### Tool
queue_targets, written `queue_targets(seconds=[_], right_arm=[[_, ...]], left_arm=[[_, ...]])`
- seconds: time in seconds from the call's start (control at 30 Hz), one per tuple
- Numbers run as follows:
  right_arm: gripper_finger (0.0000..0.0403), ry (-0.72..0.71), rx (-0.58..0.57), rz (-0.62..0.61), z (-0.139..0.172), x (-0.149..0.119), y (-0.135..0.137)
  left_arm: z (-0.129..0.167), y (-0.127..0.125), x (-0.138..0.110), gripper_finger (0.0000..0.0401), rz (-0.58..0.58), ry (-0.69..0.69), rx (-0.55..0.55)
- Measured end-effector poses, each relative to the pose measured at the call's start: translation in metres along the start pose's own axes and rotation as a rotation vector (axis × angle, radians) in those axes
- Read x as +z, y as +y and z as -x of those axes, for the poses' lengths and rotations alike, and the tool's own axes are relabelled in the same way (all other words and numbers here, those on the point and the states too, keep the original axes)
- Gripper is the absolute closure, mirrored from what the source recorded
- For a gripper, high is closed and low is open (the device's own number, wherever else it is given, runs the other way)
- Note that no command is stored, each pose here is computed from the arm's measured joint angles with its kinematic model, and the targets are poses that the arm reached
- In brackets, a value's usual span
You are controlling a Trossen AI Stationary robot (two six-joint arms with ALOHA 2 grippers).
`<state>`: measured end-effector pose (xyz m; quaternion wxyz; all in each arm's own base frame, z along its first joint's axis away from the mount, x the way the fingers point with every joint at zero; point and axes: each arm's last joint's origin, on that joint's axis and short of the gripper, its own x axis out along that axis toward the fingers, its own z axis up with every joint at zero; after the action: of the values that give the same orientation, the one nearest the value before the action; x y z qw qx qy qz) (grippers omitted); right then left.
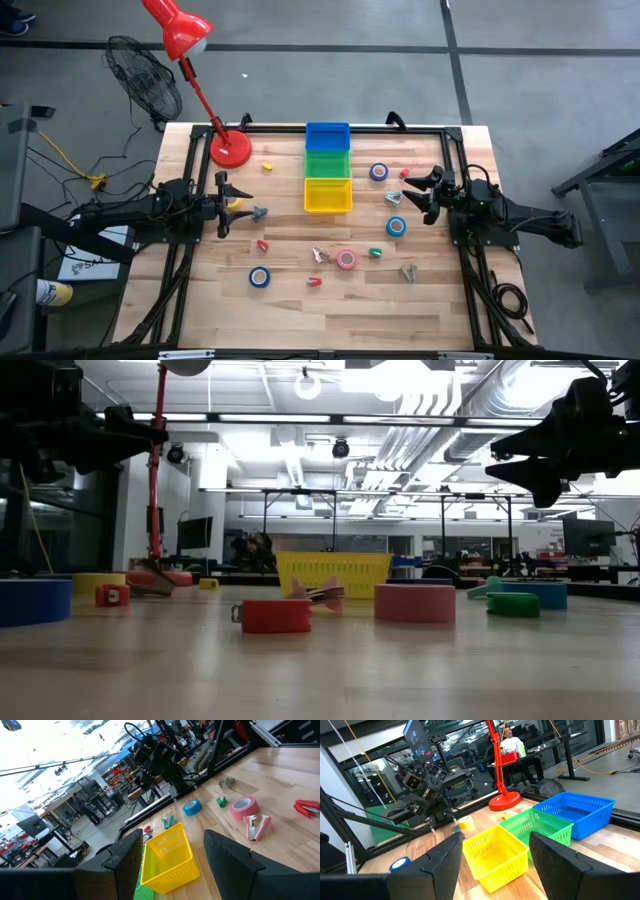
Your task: Pick and place Stapler, Stapler remover, tape
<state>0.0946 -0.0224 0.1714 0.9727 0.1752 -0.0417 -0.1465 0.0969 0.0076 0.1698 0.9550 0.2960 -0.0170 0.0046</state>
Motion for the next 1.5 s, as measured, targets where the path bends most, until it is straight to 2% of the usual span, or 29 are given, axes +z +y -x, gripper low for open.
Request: queue_targets(seconds=[0.47,0.63,0.73,0.9,1.03,1.2,1.5], right_arm=[[0.0180,0.000,0.000,0.000,0.000,0.000,0.000],[0.0180,0.000,0.000,0.000,0.000,0.000,0.000],[0.0181,0.000,0.000,0.000,0.000,0.000,0.000],[0.0180,0.001,0.000,0.000,0.000,0.000,0.000],[0.0181,0.000,0.000,0.000,0.000,0.000,0.000],[0.0180,0.000,0.000,0.000,0.000,0.000,0.000],[0.0180,0.000,0.000,0.000,0.000,0.000,0.000]], left_arm=[[0.000,0.001,0.001,0.0195,-0.002,-0.015,0.010],[0.000,0.004,0.001,0.0195,0.004,0.031,0.096],[0.000,0.004,0.001,0.0195,0.058,0.030,0.096],[0.001,0.006,0.004,0.0195,0.224,0.021,0.104],[0.003,0.012,0.013,0.0195,0.264,0.073,0.081],[-0.001,0.022,0.024,0.0195,0.272,0.228,0.069],[-0.037,0.045,0.050,0.0195,0.291,0.407,-0.006]])
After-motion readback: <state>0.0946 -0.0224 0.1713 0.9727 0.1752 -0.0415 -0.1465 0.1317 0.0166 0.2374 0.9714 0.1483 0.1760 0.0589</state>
